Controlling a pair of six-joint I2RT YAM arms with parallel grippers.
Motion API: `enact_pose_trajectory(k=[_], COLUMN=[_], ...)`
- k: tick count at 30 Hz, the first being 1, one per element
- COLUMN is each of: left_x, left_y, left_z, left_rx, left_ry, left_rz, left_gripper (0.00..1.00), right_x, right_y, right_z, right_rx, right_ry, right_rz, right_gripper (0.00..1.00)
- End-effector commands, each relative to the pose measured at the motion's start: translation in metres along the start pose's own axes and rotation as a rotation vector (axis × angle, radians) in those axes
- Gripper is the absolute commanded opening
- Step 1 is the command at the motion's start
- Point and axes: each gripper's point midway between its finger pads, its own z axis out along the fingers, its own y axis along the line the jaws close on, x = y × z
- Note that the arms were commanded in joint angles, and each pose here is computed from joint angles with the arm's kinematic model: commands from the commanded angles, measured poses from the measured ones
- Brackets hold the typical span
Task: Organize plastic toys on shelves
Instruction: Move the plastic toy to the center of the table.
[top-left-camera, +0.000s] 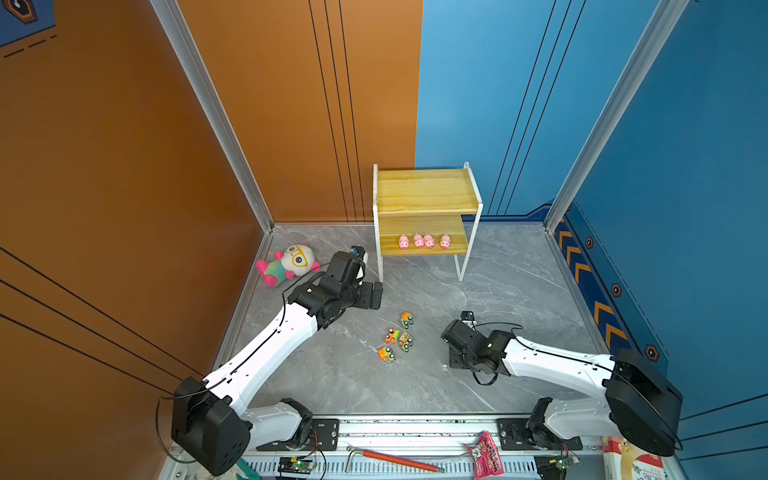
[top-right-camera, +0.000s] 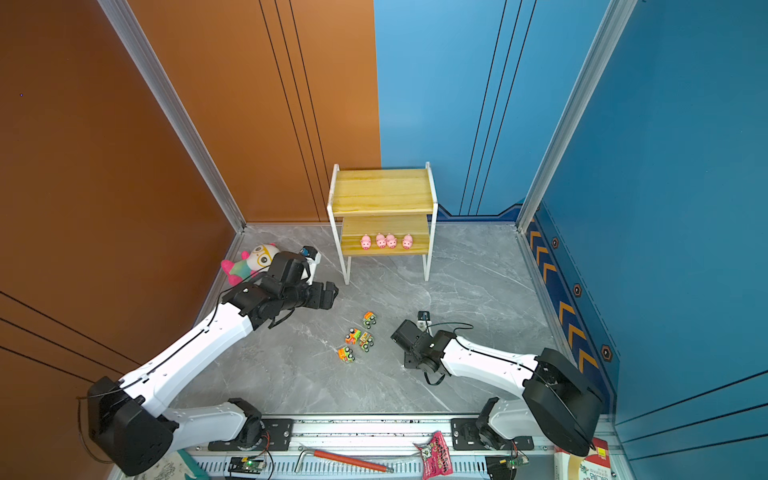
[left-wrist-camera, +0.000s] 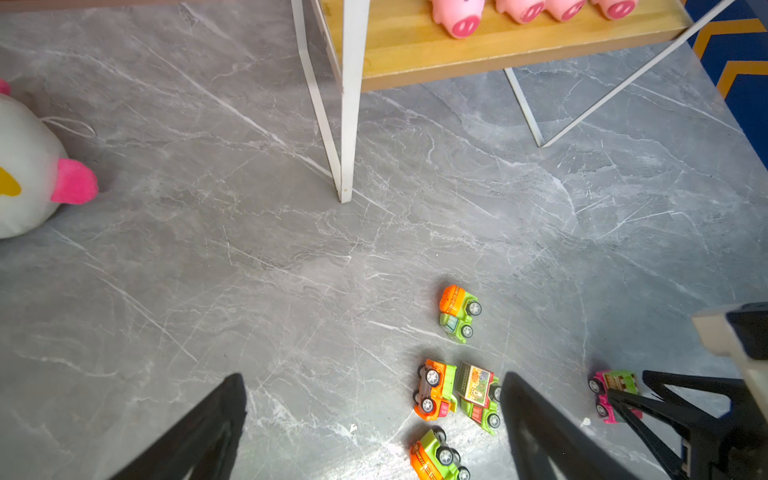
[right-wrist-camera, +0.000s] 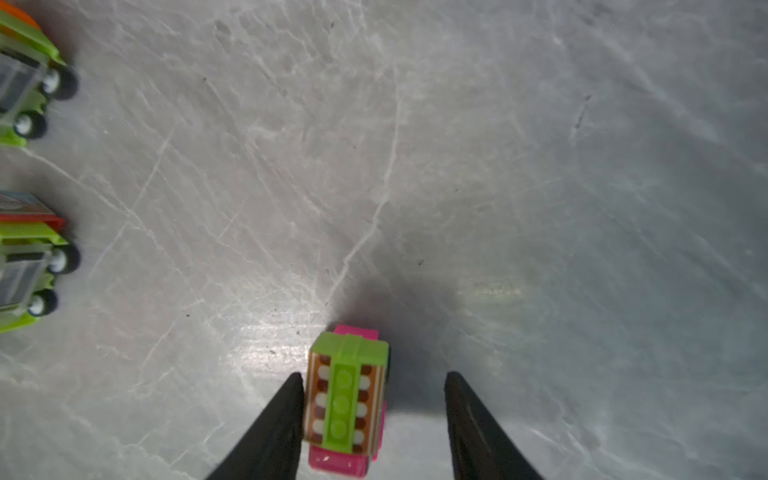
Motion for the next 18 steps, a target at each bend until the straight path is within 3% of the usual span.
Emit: enact_pose_trajectory(k=[1,9,18], left_x=[0.006,0.019,0.019], left_y=[0.009,0.026,0.044], left_z=[0.001,0.012,0.015], left_rx=[-0.030,-0.052,-0.039], left_ry=[0.049,0.087,0.074], left_rz=[0.050,0.028,-0.032], left_gripper=[0.96,0.96,0.96], right_x=[-0.009,-0.023,-0.065], right_y=[0.011,0.026,0.051], right_z=[0.000,0.000,-0.003], right_rx=[-0.006,-0.014,-0.049], right_ry=[-0.021,-0.034,-0.078], right_rz=[-0.002,-0.064,-0.228], right_gripper=[0.49,0.29,0.26])
